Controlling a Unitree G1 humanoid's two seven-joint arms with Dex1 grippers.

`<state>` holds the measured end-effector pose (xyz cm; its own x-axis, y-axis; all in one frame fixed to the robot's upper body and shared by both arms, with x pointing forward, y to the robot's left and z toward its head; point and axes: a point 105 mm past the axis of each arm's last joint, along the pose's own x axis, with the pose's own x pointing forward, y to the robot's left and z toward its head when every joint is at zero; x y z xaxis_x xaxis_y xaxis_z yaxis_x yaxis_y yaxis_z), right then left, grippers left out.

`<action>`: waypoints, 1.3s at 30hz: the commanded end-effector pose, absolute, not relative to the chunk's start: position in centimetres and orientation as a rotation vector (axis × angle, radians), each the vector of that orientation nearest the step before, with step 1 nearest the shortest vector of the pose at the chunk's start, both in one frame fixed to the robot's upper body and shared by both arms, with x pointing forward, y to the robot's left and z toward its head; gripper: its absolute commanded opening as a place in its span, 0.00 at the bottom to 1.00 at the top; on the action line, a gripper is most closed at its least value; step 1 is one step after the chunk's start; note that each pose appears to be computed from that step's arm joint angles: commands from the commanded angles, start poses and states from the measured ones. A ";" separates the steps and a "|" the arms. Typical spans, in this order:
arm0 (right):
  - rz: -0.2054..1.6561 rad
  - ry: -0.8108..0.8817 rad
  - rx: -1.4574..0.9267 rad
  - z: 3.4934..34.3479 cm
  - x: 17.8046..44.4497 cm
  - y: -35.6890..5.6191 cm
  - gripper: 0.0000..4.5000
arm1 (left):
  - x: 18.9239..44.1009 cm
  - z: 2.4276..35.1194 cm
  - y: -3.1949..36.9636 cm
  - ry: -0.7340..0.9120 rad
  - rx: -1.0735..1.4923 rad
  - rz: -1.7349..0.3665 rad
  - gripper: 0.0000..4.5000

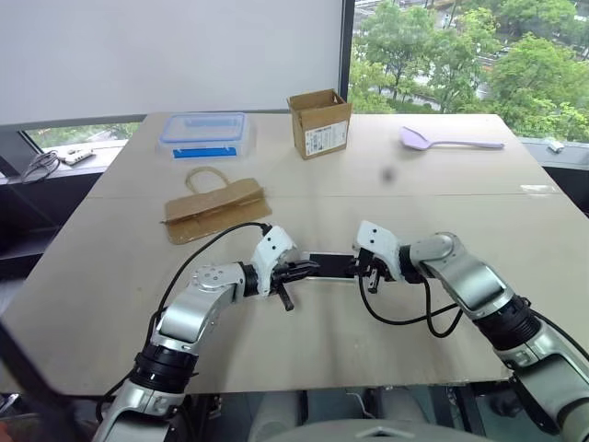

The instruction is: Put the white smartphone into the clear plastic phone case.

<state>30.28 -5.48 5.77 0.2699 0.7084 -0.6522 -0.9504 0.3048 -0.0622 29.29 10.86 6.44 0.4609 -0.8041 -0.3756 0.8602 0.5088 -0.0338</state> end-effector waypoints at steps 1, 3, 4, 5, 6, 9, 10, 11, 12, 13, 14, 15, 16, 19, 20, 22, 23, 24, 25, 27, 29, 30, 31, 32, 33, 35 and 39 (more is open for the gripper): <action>1.017 1.215 -0.457 -6.6 24.7 -12.5 0.00 | 29.4 7.3 10.6 0.326 0.185 -1.033 0.02; 1.012 1.231 -0.438 -7.0 24.6 -12.4 0.00 | 29.3 7.2 10.6 0.327 0.184 -1.032 0.02; 1.009 1.240 -0.428 -7.1 24.6 -12.4 0.00 | 29.3 7.2 10.6 0.327 0.183 -1.031 0.02; 1.006 1.248 -0.429 -7.3 24.5 -12.6 0.00 | 29.3 7.2 10.6 0.327 0.183 -1.031 0.02; 1.002 1.254 -0.429 -7.5 24.5 -12.7 0.00 | 29.3 7.2 10.6 0.326 0.181 -1.030 0.02; 0.985 1.193 -0.415 -7.1 25.2 -12.4 0.00 | 29.3 7.5 10.8 0.313 0.167 -1.018 0.02; 0.975 1.157 -0.401 -6.7 25.6 -12.1 0.00 | 29.4 7.6 10.9 0.306 0.161 -1.013 0.02; 0.963 1.120 -0.384 -6.3 26.1 -11.9 0.00 | 29.4 7.7 11.0 0.299 0.154 -1.010 0.02; 0.973 0.998 -0.350 -4.8 27.2 -10.9 0.00 | 29.4 8.0 11.1 0.282 0.140 -1.004 0.02; 0.977 0.888 -0.319 -3.3 28.2 -10.2 0.00 | 29.4 8.3 11.2 0.266 0.124 -1.001 0.02; 0.946 0.841 -0.268 -2.1 28.7 -10.0 0.00 | 29.4 8.5 11.4 0.260 0.107 -0.996 0.02; 0.946 0.808 -0.244 -1.2 28.8 -9.9 0.00 | 29.4 8.5 11.5 0.262 0.102 -0.992 0.02; 0.946 0.793 -0.259 -0.7 28.7 -10.1 0.00 | 29.4 8.4 11.7 0.267 0.111 -0.991 0.02; 0.942 0.711 -0.281 0.8 28.8 -10.2 0.00 | 29.4 8.3 11.9 0.268 0.107 -0.982 0.02; 0.969 0.637 -0.263 2.2 28.9 -9.6 0.00 | 29.5 8.6 11.9 0.253 0.098 -0.980 0.02; 1.035 0.463 -0.199 5.7 28.7 -8.2 0.00 | 29.9 9.9 11.7 0.188 0.036 -0.974 0.02; 1.051 0.376 -0.165 7.6 28.6 -7.7 0.00 | 30.1 10.8 11.7 0.148 -0.006 -0.965 0.02; 1.052 0.295 -0.142 9.3 28.6 -7.5 0.00 | 30.3 11.7 11.8 0.107 -0.041 -0.955 0.02; 1.036 0.235 -0.132 10.5 28.7 -7.4 0.00 | 30.5 12.4 12.0 0.077 -0.063 -0.943 0.02; 0.974 0.127 -0.144 12.3 29.4 -7.8 0.00 | 31.1 13.4 12.7 0.042 -0.117 -0.902 0.02; 0.923 0.091 -0.109 13.3 29.7 -8.4 0.10 | 31.4 14.3 13.3 0.016 -0.151 -0.876 0.10; 0.909 0.086 -0.132 13.3 29.6 -8.9 0.14 | 31.5 14.6 13.5 0.008 -0.163 -0.869 0.13; 0.901 0.085 -0.144 13.3 29.3 -9.3 0.22 | 31.5 15.0 13.7 -0.004 -0.173 -0.863 0.21; 0.889 0.082 -0.147 13.4 29.1 -9.7 0.32 | 31.6 15.3 14.0 -0.014 -0.179 -0.852 0.31; 0.879 0.079 -0.145 13.5 28.9 -10.1 0.42 | 31.7 15.6 14.2 -0.020 -0.180 -0.842 0.40; 0.868 0.078 -0.149 13.7 28.5 -10.9 0.60 | 31.6 15.8 14.6 -0.021 -0.170 -0.834 0.58; 0.839 0.081 -0.189 14.3 27.6 -13.3 1.00 | 30.5 16.2 15.1 -0.006 -0.146 -0.859 0.99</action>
<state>28.06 -12.61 12.07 0.6561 0.7255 -0.2078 -0.7505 0.6562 -0.0788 31.44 15.00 14.56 0.6812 -0.7316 0.0275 0.7249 0.6688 -0.1650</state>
